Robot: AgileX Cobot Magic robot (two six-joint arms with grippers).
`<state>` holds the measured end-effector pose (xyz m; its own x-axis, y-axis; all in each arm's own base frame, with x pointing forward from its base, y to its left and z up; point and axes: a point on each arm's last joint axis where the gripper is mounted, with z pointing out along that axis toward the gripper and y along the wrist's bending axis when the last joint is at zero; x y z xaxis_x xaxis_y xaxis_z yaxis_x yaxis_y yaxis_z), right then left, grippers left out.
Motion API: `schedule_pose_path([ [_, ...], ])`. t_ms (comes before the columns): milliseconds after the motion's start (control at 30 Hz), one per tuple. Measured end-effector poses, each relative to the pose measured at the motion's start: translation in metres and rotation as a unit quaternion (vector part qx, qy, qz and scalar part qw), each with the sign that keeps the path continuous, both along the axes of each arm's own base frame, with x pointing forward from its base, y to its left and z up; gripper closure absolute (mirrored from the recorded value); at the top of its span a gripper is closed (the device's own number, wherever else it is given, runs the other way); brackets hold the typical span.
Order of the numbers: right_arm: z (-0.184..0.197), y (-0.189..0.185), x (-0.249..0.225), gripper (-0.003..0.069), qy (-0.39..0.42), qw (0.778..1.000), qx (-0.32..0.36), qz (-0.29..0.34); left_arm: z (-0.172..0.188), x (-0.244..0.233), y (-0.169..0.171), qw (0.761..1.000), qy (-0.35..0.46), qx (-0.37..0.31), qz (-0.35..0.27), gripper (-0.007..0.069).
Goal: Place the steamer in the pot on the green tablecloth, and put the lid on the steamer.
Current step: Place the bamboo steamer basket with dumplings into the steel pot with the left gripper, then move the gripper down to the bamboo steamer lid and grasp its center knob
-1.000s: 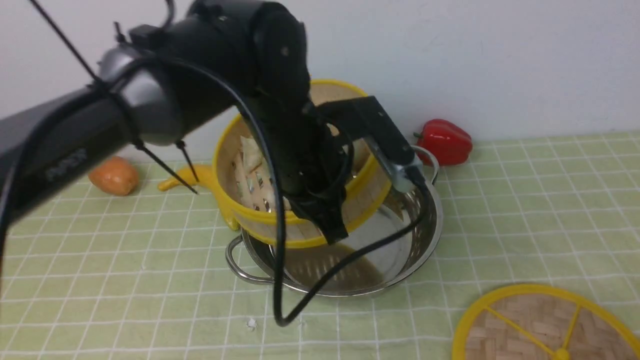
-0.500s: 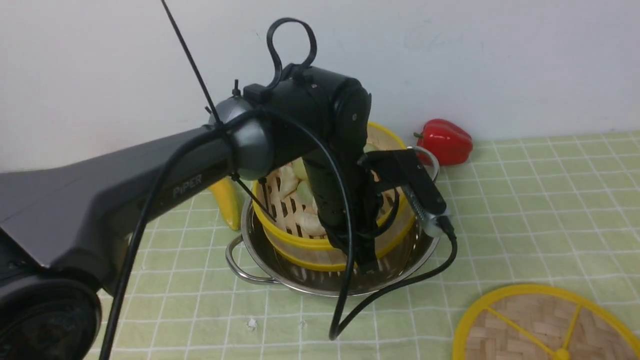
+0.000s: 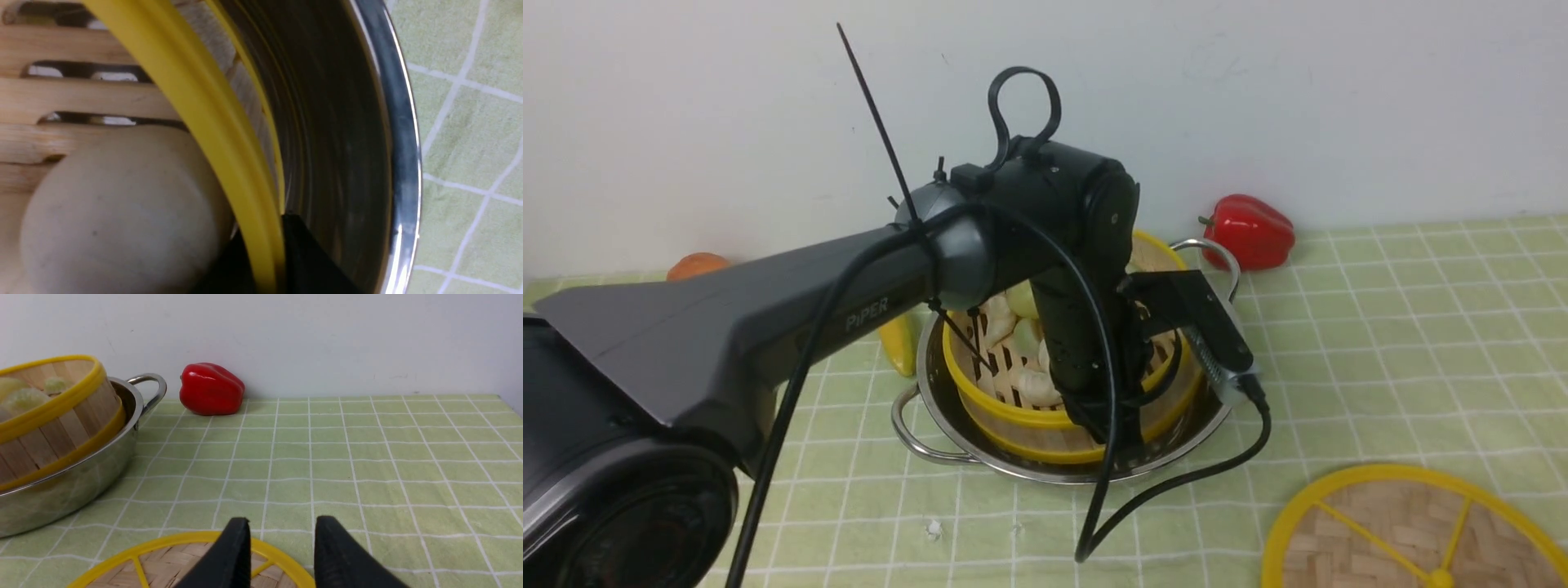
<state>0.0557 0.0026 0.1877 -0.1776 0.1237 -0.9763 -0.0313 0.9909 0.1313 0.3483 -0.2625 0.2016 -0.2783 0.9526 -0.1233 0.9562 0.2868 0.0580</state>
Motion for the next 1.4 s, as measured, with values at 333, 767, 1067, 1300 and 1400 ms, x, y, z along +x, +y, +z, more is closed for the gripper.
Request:
schedule_pose_path([
  [333,0.000,0.000,0.000,0.0417,0.000,1.000,0.000,0.000,0.002,0.001,-0.001,1.000,-0.009,-0.001,-0.001,0.0314],
  [767,0.000,0.000,0.000,0.0417,0.000,1.000,0.000,0.000,0.077,0.017,0.004,0.991,-0.115,-0.006,0.069,0.0135],
  [1067,0.000,0.000,0.000,0.0417,0.000,1.000,0.000,0.000,0.196,0.015,0.052,0.931,-0.280,-0.077,0.221,0.0531],
  [1300,0.000,0.000,0.000,0.0417,0.000,1.000,0.000,0.000,0.266,-0.017,0.113,0.888,-0.308,-0.168,0.298,0.0648],
  [1400,0.000,0.000,0.000,0.0417,0.000,1.000,0.000,0.000,0.287,-0.034,0.129,0.873,-0.298,-0.222,0.317,0.0647],
])
